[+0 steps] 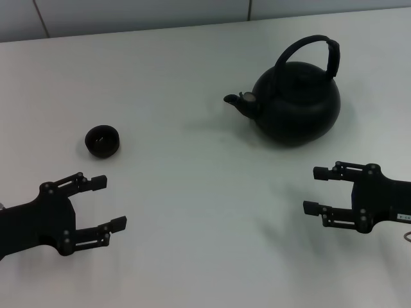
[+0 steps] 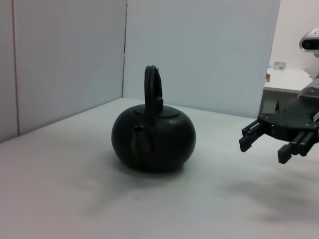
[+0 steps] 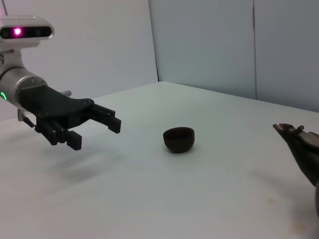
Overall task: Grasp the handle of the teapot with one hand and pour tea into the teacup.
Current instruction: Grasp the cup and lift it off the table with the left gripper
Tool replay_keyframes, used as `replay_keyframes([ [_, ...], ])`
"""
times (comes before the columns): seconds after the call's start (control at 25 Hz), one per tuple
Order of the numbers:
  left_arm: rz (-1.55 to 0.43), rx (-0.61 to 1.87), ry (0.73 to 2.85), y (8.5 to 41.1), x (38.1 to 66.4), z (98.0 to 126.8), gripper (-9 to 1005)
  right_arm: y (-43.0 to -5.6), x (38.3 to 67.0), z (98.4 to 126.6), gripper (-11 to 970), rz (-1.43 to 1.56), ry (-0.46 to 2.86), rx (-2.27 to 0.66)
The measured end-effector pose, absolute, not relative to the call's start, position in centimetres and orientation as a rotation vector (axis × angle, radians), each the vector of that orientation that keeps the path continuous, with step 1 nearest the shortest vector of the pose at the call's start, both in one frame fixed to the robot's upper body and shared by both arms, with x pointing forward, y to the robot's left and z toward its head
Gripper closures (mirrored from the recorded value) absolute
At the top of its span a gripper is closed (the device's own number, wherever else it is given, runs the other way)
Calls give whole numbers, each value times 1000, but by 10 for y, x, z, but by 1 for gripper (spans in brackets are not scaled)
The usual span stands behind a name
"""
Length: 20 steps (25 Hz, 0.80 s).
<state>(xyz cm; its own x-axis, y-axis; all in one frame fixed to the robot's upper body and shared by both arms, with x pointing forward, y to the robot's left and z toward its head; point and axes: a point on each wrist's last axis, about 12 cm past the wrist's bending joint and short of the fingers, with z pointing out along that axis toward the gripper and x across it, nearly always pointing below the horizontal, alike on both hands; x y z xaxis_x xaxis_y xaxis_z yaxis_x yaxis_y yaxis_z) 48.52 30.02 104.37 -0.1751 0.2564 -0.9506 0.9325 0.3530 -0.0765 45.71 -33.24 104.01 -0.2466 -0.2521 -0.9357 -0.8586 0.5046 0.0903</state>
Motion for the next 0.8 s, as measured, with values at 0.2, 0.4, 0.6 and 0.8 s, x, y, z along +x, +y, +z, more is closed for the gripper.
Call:
replay_keyframes([
  [0.2, -888, 1096, 1666, 299, 484, 1042, 156, -331, 459, 1040, 252, 774, 1763, -944],
  [0.4, -891, 1101, 1667, 299, 484, 1042, 162, -329, 459, 1040, 251, 780, 1759, -949],
  [0.6, -892, 1099, 1662, 298, 484, 1042, 168, -328, 460, 1040, 251, 780, 1758, -949],
  [0.8, -865, 1056, 1656, 297, 486, 1042, 174, -328, 460, 1040, 251, 777, 1757, -941],
])
